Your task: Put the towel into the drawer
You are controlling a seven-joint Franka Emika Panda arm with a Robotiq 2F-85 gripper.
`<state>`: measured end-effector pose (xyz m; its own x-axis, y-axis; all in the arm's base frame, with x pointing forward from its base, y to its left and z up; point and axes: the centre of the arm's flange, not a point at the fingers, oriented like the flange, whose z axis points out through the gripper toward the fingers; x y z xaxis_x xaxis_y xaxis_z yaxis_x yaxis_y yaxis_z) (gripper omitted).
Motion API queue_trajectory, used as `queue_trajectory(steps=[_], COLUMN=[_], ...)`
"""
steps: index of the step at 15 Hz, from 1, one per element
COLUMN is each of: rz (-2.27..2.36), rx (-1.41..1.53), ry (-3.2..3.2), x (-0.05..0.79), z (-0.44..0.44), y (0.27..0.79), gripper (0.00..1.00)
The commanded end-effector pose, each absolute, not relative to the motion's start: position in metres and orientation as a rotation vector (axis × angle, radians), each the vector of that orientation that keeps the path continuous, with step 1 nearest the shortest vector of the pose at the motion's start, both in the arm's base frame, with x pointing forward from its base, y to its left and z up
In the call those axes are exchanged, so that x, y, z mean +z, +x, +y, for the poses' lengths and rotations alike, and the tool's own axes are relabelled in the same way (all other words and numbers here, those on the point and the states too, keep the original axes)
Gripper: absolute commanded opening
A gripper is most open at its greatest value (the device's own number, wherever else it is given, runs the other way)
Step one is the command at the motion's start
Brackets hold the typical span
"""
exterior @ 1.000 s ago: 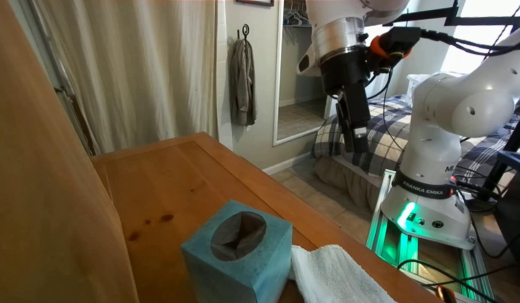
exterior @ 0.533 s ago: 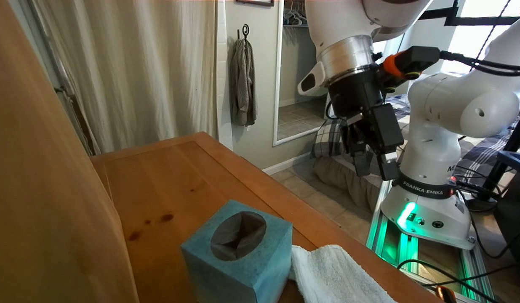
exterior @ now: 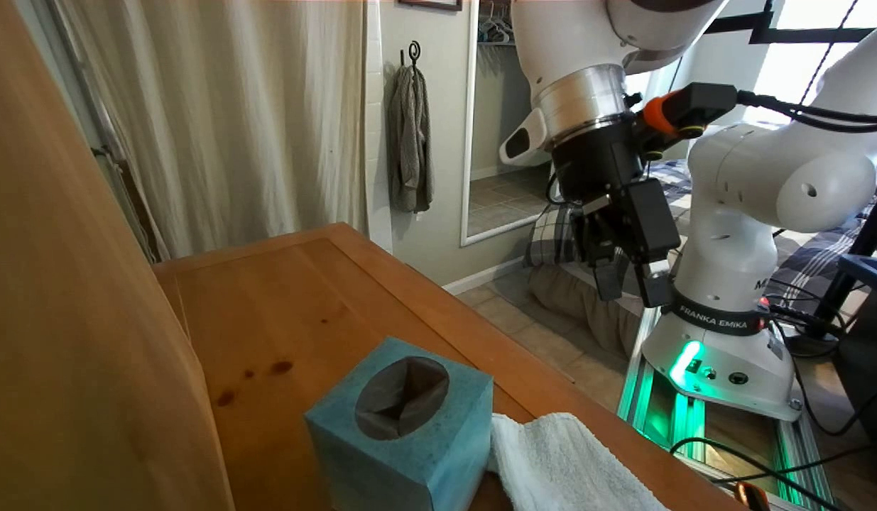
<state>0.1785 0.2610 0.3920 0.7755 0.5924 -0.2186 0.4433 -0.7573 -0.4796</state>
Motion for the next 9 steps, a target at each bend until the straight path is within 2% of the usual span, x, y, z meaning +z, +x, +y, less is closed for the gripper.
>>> queue_trajectory(steps=[1,9], rz=[-0.834,-0.794], rx=[0.457,0.254], ry=[-2.492,-2.456], x=[0.368,0.313], z=[0.272,0.298], y=[0.177,0.186], gripper=[1.0,1.0])
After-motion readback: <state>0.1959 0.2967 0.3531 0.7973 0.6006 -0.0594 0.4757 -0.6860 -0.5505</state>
